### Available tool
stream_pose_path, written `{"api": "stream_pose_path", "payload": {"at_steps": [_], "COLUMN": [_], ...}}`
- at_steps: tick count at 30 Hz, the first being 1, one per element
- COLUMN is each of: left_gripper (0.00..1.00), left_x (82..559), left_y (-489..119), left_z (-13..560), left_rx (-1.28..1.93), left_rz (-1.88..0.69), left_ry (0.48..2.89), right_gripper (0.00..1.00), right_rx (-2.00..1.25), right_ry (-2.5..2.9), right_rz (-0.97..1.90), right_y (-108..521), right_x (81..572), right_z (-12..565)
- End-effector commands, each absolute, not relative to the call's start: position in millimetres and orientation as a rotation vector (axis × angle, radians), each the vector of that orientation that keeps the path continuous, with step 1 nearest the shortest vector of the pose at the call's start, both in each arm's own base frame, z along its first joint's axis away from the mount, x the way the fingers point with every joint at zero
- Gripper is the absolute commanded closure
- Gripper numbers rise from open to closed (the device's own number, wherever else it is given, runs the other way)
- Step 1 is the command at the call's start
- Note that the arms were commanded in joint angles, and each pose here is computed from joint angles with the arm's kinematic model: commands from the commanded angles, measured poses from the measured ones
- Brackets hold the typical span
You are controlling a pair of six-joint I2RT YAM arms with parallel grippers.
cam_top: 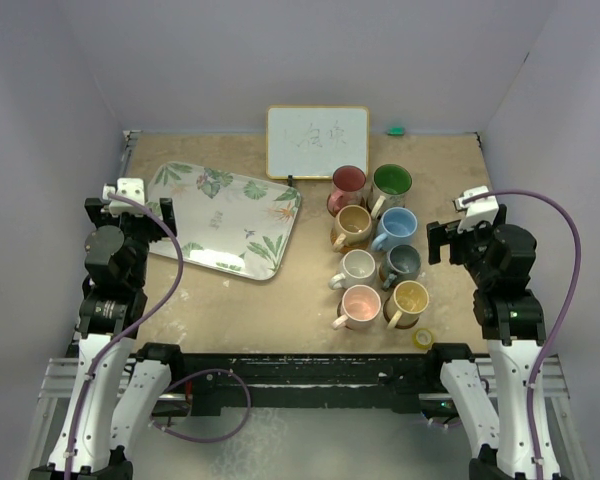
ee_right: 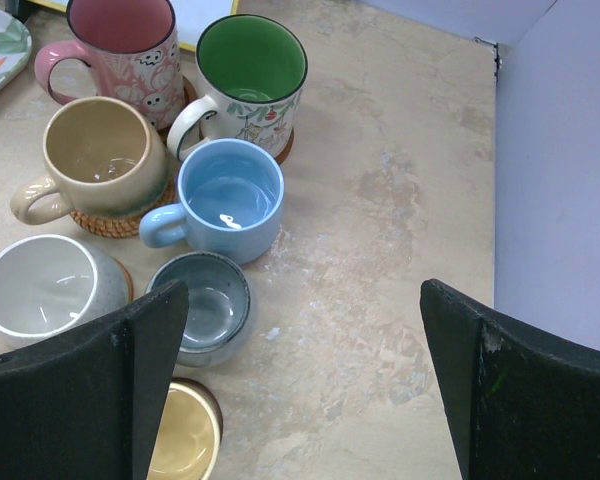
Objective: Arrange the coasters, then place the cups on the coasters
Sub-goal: Reset both arms
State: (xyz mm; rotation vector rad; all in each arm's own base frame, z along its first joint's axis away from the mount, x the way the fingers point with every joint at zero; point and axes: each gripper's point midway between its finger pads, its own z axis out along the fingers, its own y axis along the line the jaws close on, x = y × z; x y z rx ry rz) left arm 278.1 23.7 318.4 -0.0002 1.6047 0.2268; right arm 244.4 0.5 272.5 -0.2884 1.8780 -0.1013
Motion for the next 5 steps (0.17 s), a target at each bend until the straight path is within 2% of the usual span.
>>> {"api": "stream_pose_path", "payload": {"at_steps": [1, 5], "left_gripper": [0.06, 0.07], "left_x": [277.7, 277.8], "left_y": [28.8, 29.0], "left_z": [329.3, 329.0], "left_rx": [-0.014, -0.010], "left_rz": [0.248, 0.250], "left_ry": [1.572, 1.574], "right_gripper": [0.00, 0.00], "right_rx": [-0.288, -0.289], "right_ry": [1.829, 1.830], "right_rz": [-0.120, -0.117], "right_y": [-1.0, -0.4], "right_x": [248.4, 248.0], "right_z": [284.3, 284.1]}}
